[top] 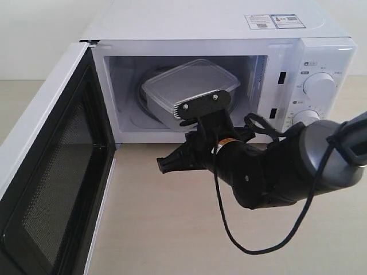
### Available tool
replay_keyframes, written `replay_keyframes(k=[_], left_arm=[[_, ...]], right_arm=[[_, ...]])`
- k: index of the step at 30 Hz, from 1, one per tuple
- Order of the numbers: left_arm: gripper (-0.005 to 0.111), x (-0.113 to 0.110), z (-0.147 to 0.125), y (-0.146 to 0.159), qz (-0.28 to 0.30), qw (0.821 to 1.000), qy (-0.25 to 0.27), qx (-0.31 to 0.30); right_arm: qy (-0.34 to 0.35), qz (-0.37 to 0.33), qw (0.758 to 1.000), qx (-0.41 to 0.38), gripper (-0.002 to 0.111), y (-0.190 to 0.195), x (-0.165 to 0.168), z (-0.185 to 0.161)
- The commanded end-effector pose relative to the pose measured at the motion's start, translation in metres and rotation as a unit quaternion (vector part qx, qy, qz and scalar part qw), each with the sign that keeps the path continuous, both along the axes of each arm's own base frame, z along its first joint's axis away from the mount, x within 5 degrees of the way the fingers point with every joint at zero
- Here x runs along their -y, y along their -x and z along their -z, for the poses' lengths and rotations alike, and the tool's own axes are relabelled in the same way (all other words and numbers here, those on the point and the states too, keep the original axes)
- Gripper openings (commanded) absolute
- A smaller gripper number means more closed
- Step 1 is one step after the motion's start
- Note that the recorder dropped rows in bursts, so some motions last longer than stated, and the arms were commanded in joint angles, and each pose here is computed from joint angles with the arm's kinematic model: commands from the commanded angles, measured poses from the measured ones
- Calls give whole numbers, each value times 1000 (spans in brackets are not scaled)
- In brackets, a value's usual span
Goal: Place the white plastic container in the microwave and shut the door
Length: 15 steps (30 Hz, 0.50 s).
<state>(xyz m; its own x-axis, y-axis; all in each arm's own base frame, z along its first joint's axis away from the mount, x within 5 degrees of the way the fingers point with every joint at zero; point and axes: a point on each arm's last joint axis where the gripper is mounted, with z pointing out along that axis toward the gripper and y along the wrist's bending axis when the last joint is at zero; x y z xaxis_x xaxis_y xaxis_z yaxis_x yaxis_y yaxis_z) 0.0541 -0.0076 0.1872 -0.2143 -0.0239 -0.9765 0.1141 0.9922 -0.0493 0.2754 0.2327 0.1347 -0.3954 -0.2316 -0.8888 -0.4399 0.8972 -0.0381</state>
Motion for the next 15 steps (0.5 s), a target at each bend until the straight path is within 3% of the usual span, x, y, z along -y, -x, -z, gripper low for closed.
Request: replay_keyframes(k=[1,15], left_arm=[[4,0,1,0,0,1000,3,2],[4,0,1,0,0,1000,3,2]], right_arm=[[-19,7,999,27,0,-13,-9,-7],[-49,46,998,-6,0,-74,-5,-14]])
